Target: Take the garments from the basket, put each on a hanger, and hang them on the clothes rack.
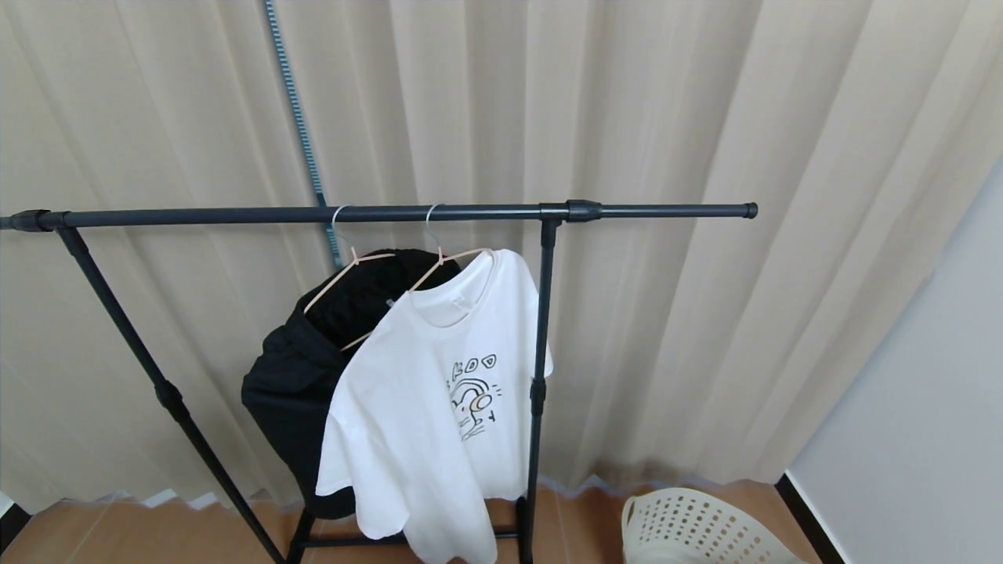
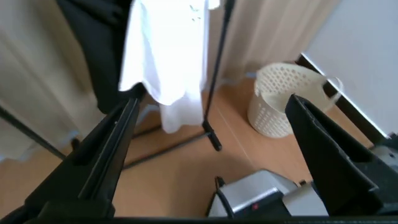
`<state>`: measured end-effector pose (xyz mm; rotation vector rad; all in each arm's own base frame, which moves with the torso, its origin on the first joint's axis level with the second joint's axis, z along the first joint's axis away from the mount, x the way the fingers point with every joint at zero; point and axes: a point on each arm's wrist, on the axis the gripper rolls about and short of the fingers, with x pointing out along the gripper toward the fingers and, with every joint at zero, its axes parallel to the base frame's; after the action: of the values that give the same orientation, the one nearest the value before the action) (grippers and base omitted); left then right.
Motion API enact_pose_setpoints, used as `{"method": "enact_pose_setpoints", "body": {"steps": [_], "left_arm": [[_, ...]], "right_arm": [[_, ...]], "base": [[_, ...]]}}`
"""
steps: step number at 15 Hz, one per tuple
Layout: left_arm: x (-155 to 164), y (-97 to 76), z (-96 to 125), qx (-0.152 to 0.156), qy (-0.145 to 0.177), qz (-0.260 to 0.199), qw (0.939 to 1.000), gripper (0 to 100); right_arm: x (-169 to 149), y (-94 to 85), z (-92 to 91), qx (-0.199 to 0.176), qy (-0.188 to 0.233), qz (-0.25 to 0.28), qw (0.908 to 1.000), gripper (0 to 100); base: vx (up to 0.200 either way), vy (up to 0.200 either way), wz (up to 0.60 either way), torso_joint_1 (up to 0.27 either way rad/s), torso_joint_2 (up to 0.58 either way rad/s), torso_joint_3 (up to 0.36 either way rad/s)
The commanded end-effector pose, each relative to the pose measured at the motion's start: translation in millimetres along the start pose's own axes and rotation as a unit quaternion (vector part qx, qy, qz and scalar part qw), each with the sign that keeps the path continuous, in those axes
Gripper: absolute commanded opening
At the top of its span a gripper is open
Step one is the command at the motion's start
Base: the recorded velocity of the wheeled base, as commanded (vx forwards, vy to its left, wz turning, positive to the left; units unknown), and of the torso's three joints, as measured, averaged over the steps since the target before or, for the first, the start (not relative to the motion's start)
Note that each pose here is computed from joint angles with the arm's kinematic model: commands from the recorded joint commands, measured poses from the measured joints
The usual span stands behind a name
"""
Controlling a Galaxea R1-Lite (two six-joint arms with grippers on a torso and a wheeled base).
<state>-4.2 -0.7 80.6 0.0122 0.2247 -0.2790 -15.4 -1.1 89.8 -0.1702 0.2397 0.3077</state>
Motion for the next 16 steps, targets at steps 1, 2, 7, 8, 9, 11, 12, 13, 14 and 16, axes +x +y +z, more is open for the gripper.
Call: {"method": "enact_pose_setpoints", "body": {"steps": [1, 2, 7, 8, 9, 11, 12, 13, 14, 16], "left_arm": [[-12.4, -3.5, -5.3, 0.000, -0.087, 0.089, 0.9923, 100], [-16.5, -5.8, -7.5, 0.002, -0.119, 0.113, 0.9865, 100], [-16.7, -5.4, -7.0, 0.002, -0.121, 0.117, 0.9857, 100], [-16.7, -5.5, -7.0, 0.003, -0.121, 0.115, 0.9859, 100], [-16.7, -5.4, -7.0, 0.001, -0.121, 0.116, 0.9858, 100], [-16.7, -5.4, -7.0, 0.002, -0.121, 0.116, 0.9858, 100], [-16.7, -5.4, -7.0, 0.002, -0.121, 0.116, 0.9858, 100], [-16.7, -5.4, -7.0, 0.002, -0.121, 0.116, 0.9858, 100], [-16.7, -5.4, -7.0, 0.002, -0.121, 0.116, 0.9858, 100], [-16.7, -5.4, -7.0, 0.002, -0.121, 0.116, 0.9858, 100]], "right_arm": [[-7.7, 4.6, -5.0, 0.013, -0.035, -0.063, 0.9973, 100], [-9.8, 6.8, -6.1, 0.032, -0.051, -0.085, 0.9946, 100], [-12.5, 7.5, -9.1, 0.037, -0.073, -0.127, 0.9884, 100], [-10.8, 5.8, -10.6, 0.040, -0.075, -0.161, 0.9832, 100], [-8.4, 3.7, -12.0, 0.048, -0.087, -0.199, 0.9748, 100], [-8.1, 3.7, -11.4, 0.067, -0.098, -0.194, 0.9739, 100], [-6.4, 5.2, -14.3, 0.070, -0.091, -0.163, 0.9800, 100], [-6.2, 6.8, -14.2, 0.082, -0.093, -0.127, 0.9842, 100], [-6.4, 6.7, -13.8, 0.082, -0.094, -0.129, 0.9837, 100], [-6.2, 6.7, -14.2, 0.082, -0.093, -0.129, 0.9839, 100]], "base": [[0.000, 0.000, 0.00, 0.000, 0.00, 0.000], [0.000, 0.000, 0.00, 0.000, 0.00, 0.000], [0.000, 0.000, 0.00, 0.000, 0.00, 0.000], [0.000, 0.000, 0.00, 0.000, 0.00, 0.000], [0.000, 0.000, 0.00, 0.000, 0.00, 0.000], [0.000, 0.000, 0.00, 0.000, 0.00, 0.000], [0.000, 0.000, 0.00, 0.000, 0.00, 0.000], [0.000, 0.000, 0.00, 0.000, 0.00, 0.000], [0.000, 0.000, 0.00, 0.000, 0.00, 0.000], [0.000, 0.000, 0.00, 0.000, 0.00, 0.000]]}}
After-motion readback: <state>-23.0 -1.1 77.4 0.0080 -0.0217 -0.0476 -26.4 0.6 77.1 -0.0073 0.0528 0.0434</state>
